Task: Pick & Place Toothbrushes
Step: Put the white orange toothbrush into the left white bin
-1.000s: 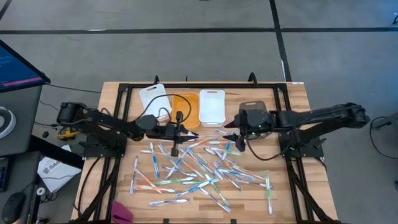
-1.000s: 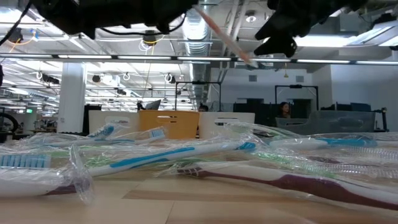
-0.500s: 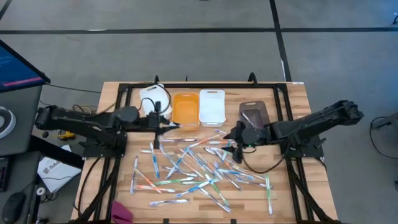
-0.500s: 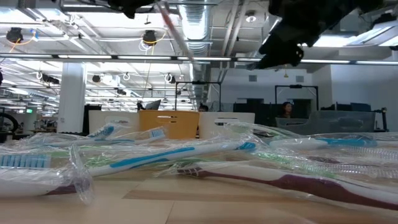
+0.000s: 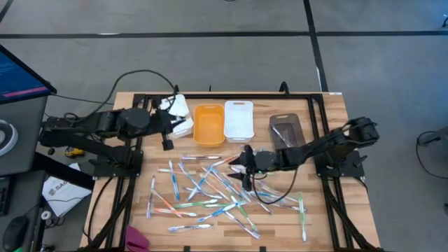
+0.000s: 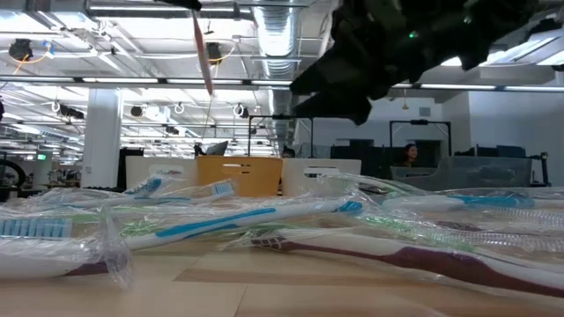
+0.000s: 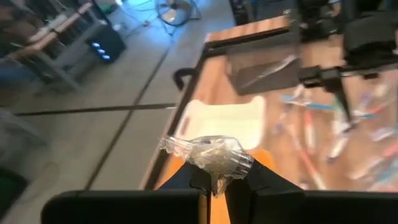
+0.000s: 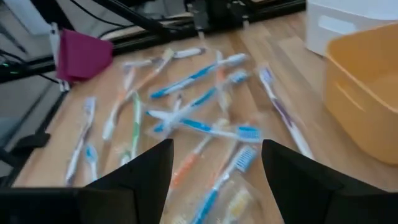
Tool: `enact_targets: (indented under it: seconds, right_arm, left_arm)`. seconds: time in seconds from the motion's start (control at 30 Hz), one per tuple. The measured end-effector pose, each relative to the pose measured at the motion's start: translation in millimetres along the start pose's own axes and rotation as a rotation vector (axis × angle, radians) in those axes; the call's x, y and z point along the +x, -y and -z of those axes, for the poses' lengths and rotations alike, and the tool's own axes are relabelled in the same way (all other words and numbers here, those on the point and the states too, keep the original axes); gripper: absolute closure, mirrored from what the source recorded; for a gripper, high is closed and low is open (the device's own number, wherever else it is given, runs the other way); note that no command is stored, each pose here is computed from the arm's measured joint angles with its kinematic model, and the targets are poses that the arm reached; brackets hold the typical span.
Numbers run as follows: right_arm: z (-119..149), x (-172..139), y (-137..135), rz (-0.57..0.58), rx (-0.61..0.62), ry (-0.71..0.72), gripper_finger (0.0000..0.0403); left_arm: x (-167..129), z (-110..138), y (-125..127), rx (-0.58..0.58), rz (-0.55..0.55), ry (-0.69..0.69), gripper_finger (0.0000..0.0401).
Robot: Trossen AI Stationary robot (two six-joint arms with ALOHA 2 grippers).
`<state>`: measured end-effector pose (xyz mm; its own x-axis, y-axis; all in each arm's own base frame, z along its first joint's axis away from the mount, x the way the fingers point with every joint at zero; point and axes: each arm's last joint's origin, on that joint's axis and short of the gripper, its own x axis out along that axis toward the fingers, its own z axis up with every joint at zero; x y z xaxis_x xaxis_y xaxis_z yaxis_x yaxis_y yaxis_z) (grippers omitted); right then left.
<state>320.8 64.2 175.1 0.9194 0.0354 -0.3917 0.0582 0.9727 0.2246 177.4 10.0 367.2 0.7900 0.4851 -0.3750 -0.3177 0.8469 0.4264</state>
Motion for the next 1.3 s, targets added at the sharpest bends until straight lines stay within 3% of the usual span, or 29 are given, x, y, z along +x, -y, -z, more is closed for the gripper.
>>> enact_targets:
  seconds: [0.17, 0.5, 1.03, 1.3]
  right_arm:
    - [-6.8, 1.6, 0.8, -0.060, -0.004, 0.023, 0.0164]
    - [-14.9, -1.3, -15.9, -0.124, -0.120, 0.054, 0.0164]
    - [-14.7, -3.2, -31.4, -0.178, -0.128, 0.108, 0.0164]
    - [-13.3, -4.5, -36.6, -0.194, -0.140, 0.109, 0.0164]
  left_arm:
    - [14.3, 15.5, -13.3, 0.012, -0.124, -0.126, 0.0390]
    - [57.5, 70.9, -20.1, 0.024, -0.241, -0.410, 0.0389]
    - [114.2, 111.3, 2.1, 0.174, -0.153, -0.681, 0.0387]
    - [129.9, 126.1, 1.8, 0.182, -0.127, -0.779, 0.0384]
